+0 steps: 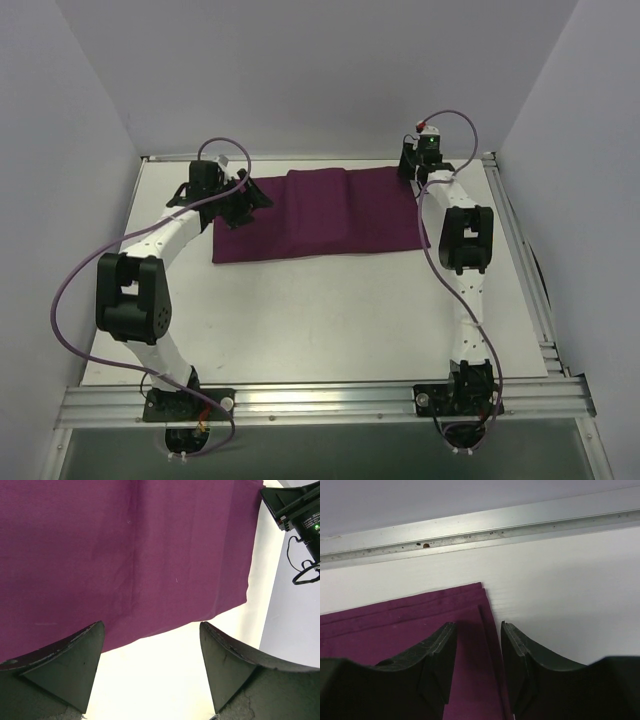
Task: Open and lay out the surgical kit
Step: Open the surgical kit at the center of the board.
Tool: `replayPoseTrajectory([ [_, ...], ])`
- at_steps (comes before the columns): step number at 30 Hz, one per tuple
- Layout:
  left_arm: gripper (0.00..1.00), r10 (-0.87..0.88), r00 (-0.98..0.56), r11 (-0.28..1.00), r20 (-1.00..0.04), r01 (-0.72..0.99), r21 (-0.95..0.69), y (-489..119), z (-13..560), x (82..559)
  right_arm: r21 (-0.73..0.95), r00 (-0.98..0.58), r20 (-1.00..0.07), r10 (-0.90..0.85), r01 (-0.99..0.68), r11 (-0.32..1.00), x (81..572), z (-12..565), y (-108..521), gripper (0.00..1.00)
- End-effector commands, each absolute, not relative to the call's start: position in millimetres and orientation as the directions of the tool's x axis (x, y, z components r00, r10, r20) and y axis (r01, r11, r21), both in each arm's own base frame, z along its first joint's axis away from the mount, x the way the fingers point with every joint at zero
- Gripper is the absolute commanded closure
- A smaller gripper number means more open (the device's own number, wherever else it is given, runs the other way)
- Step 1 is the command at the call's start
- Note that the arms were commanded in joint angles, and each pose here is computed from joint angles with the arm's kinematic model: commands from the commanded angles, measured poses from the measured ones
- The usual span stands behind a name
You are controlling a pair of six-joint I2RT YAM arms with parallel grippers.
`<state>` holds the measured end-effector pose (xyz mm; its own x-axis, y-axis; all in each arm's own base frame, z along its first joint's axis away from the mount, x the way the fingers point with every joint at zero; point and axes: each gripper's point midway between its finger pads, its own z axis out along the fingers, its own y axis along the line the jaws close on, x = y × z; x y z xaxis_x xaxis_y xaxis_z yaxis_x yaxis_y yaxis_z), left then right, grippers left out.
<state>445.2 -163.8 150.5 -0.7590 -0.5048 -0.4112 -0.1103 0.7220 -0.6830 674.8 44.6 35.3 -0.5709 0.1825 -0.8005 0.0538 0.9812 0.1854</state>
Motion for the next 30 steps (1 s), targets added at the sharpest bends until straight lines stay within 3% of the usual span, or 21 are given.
replayPoseTrajectory([
  [1, 0.14, -0.504, -0.747, 0.707, -0.434, -0.069, -0.704, -169.9, 159.9, 452.2, 0.2, -0.527, -0.829, 0.189, 0.037, 0.979, 685.2, 56.4, 46.7, 0.6],
  [21, 0.14, -0.505, -0.752, 0.697, -0.424, -0.066, -0.714, -172.5, 156.6, 452.4, 0.173, -0.502, -0.852, 0.149, 0.0, 0.985, 695.8, 62.4, 64.0, 0.69],
  [30, 0.14, -0.505, -0.756, 0.689, -0.417, -0.063, -0.722, -174.6, 155.9, 452.5, 0.157, -0.507, -0.851, 0.141, 0.011, 0.988, 695.2, 56.8, 61.5, 0.65],
])
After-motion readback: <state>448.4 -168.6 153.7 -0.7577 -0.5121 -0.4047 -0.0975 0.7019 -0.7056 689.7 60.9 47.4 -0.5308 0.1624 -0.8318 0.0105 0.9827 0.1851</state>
